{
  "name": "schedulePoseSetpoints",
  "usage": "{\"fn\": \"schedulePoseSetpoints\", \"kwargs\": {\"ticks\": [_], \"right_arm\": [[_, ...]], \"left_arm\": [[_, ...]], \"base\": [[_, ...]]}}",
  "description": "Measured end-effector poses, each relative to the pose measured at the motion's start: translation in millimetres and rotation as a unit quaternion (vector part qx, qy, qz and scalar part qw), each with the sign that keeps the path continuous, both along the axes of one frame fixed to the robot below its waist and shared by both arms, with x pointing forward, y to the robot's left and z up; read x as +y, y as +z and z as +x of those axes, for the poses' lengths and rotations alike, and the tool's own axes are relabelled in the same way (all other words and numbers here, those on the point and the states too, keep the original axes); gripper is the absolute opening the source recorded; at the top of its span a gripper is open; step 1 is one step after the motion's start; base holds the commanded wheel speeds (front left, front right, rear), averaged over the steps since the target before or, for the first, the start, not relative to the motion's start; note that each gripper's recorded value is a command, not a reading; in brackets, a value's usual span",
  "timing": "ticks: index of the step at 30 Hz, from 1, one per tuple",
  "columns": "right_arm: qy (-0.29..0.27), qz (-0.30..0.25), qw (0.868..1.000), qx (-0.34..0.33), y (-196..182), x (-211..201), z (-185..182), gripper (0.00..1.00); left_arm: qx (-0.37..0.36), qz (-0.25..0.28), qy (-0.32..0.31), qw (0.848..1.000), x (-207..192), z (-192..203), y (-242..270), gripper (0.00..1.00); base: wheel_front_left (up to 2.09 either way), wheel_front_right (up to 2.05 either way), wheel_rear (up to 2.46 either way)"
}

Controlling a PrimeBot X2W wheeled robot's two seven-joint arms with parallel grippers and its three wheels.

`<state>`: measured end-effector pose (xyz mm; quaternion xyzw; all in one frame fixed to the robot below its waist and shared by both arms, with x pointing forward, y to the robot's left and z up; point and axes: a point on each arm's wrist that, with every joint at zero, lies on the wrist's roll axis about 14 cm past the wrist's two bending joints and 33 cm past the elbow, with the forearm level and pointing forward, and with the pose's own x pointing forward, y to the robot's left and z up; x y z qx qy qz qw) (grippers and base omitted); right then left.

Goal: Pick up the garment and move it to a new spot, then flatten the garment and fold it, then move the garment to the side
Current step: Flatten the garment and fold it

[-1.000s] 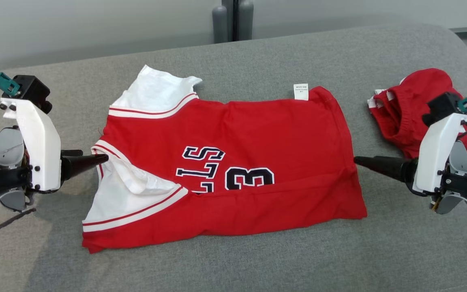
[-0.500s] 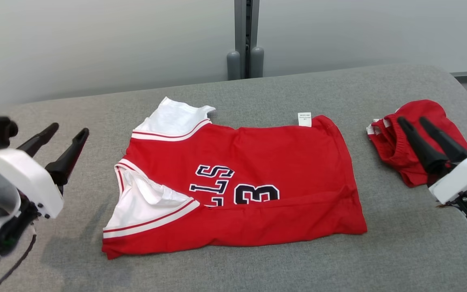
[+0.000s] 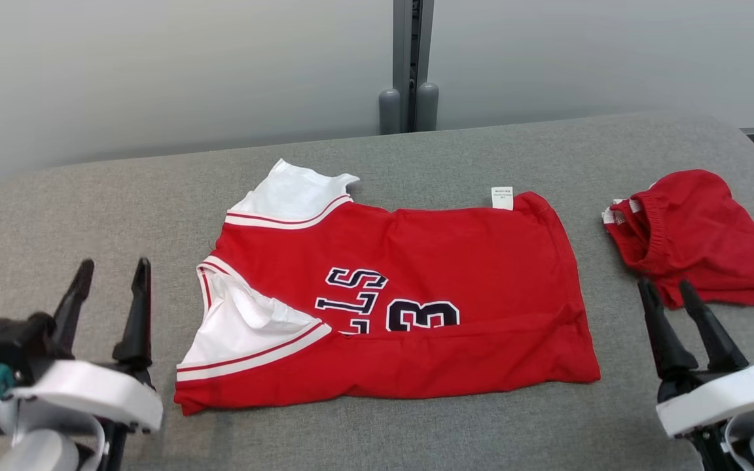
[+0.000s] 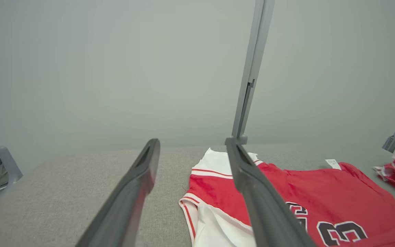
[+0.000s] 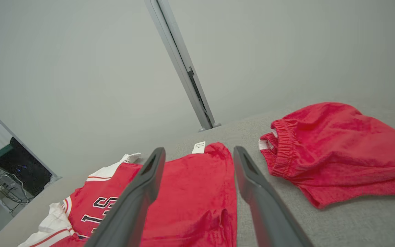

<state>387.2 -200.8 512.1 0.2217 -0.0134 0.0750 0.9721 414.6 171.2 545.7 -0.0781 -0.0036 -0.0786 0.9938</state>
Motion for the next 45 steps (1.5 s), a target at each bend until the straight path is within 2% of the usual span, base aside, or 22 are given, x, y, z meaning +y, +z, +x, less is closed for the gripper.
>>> {"fn": "schedulePoseSetpoints", "kwargs": {"ticks": [7,13,20,31,35,38,41,42,44,45], "right_arm": [[0.004,-0.032,0.998,0.061,-40,6,-20,1.0],[0.024,-0.04,0.988,0.144,-77,15,-27,1.0],[0.035,-0.04,0.979,0.198,-99,22,-17,1.0],[0.058,-0.044,0.959,0.274,-130,32,-20,1.0],[0.063,-0.038,0.956,0.283,-133,37,-19,1.0],[0.07,-0.038,0.952,0.294,-136,40,-18,1.0],[0.071,-0.039,0.951,0.3,-136,39,-14,1.0],[0.073,-0.041,0.949,0.304,-137,39,-14,1.0],[0.076,-0.044,0.947,0.31,-138,39,-13,1.0],[0.077,-0.045,0.946,0.311,-138,40,-13,0.8]], "left_arm": [[0.065,-0.016,0.025,0.997,-3,-32,-58,1.0],[0.149,0.001,-0.002,0.989,-8,-47,-107,1.0],[0.224,-0.001,-0.026,0.974,-15,-47,-140,1.0],[0.321,0.007,-0.077,0.944,-32,-56,-175,1.0],[0.337,0.011,-0.076,0.938,-30,-54,-180,1.0],[0.364,0.007,-0.074,0.928,-29,-55,-187,1.0],[0.368,0.003,-0.07,0.927,-28,-53,-187,1.0],[0.37,0.001,-0.069,0.927,-28,-52,-187,0.96],[0.379,-0.001,-0.068,0.923,-28,-53,-188,0.69],[0.383,-0.002,-0.068,0.921,-28,-54,-189,0.44]], "base": [[0.0,0.0,0.0],[0.0,0.0,0.0],[0.0,0.0,0.0],[0.0,0.0,0.0],[0.0,0.0,0.0],[0.0,0.0,0.0],[0.0,0.0,0.0],[0.0,0.0,0.0],[0.0,0.0,0.0],[0.0,0.0,0.0]]}}
